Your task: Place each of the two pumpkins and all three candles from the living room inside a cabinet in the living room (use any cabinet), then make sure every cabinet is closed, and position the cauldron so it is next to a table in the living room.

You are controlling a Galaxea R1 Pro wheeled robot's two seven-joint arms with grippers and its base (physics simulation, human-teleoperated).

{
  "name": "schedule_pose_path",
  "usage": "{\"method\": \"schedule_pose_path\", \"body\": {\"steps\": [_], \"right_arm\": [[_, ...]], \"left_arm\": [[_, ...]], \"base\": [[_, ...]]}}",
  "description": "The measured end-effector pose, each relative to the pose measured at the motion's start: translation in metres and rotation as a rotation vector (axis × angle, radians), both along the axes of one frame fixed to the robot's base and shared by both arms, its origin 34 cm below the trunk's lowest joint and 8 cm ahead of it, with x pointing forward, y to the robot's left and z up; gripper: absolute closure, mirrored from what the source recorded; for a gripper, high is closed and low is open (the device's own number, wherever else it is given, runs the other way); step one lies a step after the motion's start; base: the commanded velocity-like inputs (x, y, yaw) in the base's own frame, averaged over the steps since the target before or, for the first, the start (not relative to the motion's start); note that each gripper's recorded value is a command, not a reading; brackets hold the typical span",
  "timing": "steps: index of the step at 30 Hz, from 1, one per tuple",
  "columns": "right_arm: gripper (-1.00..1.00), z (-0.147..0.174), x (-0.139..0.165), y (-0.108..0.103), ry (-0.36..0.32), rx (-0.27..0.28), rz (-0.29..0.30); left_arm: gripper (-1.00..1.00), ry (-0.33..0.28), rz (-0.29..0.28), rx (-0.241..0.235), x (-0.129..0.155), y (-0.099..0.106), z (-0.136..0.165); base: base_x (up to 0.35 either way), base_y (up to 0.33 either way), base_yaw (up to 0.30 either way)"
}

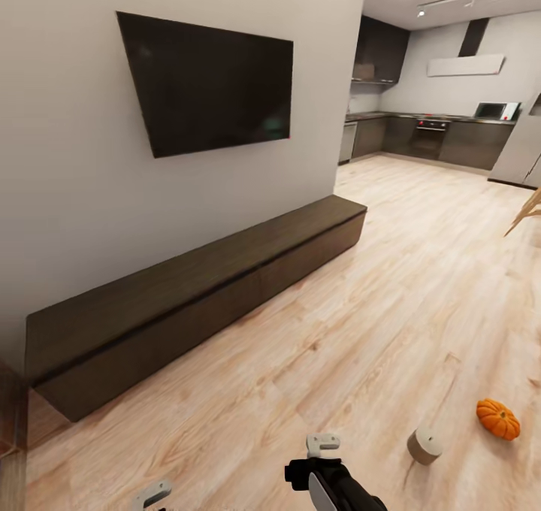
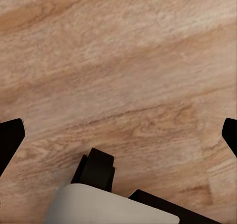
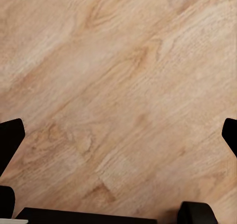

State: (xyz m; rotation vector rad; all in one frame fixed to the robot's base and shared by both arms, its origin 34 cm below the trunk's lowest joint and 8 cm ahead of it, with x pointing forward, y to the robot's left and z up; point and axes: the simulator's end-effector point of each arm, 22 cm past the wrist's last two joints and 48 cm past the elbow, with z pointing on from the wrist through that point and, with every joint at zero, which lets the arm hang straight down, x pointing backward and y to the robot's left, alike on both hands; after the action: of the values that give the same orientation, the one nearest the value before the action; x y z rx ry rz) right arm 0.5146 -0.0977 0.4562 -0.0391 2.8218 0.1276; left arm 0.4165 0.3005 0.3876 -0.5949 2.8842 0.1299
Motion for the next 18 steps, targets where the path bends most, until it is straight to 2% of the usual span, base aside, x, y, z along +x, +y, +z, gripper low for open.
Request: {"method": "schedule_pose_path", "body": {"steps": [9, 18], "right_arm": [[-1.00, -0.0012, -0.0009, 0.0000, 0.003, 0.000, 0.000], [-1.00, -0.0022, -0.0017, 0.0001, 0.006, 0.000, 0.000]], "left_arm": [[-1.00, 0.003, -0.001, -0.001, -0.0010, -0.0007, -0.0009], [-1.00, 0.005, -0.001, -0.001, -0.0018, -0.0007, -0.0016]], "base": [[0.014, -0.022, 0.274], [0.097, -0.130, 0.274]]}}
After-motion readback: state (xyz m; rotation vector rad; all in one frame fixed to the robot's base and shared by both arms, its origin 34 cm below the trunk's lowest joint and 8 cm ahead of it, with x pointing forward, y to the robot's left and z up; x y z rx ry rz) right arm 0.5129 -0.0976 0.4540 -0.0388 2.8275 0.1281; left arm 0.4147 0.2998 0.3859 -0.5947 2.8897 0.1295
